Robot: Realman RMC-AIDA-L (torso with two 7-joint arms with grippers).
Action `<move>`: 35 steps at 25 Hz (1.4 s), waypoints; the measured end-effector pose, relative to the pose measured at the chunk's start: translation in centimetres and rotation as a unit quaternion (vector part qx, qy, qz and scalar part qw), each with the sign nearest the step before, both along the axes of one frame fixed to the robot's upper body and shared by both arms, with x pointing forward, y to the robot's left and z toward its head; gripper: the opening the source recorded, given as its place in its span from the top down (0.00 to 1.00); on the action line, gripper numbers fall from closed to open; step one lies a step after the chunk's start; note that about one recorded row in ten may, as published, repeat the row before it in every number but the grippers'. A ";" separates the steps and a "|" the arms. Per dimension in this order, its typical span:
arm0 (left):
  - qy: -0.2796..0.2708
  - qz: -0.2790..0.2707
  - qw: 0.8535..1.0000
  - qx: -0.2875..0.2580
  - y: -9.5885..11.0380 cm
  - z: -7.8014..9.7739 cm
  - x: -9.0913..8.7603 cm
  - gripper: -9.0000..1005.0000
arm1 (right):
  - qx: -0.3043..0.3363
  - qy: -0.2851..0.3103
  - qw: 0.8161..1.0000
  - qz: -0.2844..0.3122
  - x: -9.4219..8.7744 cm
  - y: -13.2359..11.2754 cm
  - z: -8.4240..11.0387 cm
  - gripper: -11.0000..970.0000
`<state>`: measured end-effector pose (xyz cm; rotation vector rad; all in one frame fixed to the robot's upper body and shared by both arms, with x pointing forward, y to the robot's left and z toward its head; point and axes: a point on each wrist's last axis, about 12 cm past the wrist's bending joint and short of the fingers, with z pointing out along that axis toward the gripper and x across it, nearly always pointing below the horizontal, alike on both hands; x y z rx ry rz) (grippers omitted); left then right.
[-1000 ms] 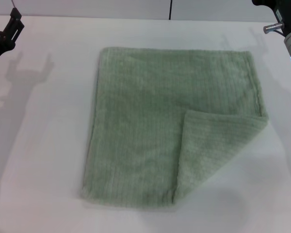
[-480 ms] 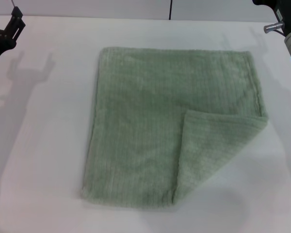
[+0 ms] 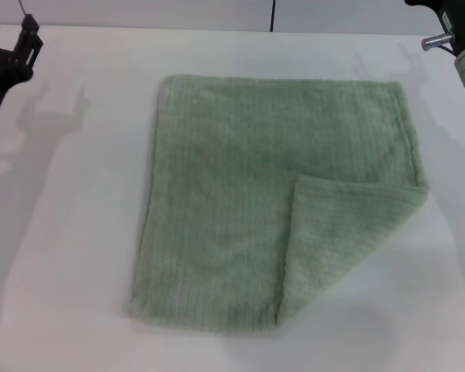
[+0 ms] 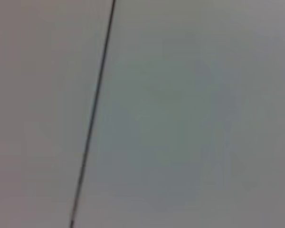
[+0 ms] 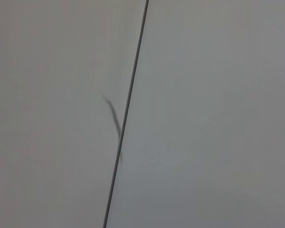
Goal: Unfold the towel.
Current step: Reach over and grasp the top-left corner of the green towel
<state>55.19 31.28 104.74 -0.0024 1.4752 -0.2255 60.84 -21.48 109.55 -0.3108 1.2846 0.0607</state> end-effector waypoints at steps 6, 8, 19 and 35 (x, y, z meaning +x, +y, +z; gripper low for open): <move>0.027 -0.041 0.998 -0.030 -1.1 -0.4 0.1 0.42 | 0.000 0.002 1.000 -0.003 0.0 -0.2 -0.1 0.15; 0.040 -0.063 0.996 -0.045 -1.8 -0.5 0.3 0.48 | 0.000 0.002 1.000 -0.004 0.0 -0.2 -0.1 0.15; 0.080 -0.137 0.985 -0.068 -4.8 -0.8 0.9 0.82 | -0.001 0.000 1.000 -0.003 0.0 -0.2 0.0 0.15; 0.182 -0.200 0.963 -0.015 -9.5 -2.0 2.4 0.99 | 0.020 0.006 1.000 0.012 0.2 0.2 0.2 0.15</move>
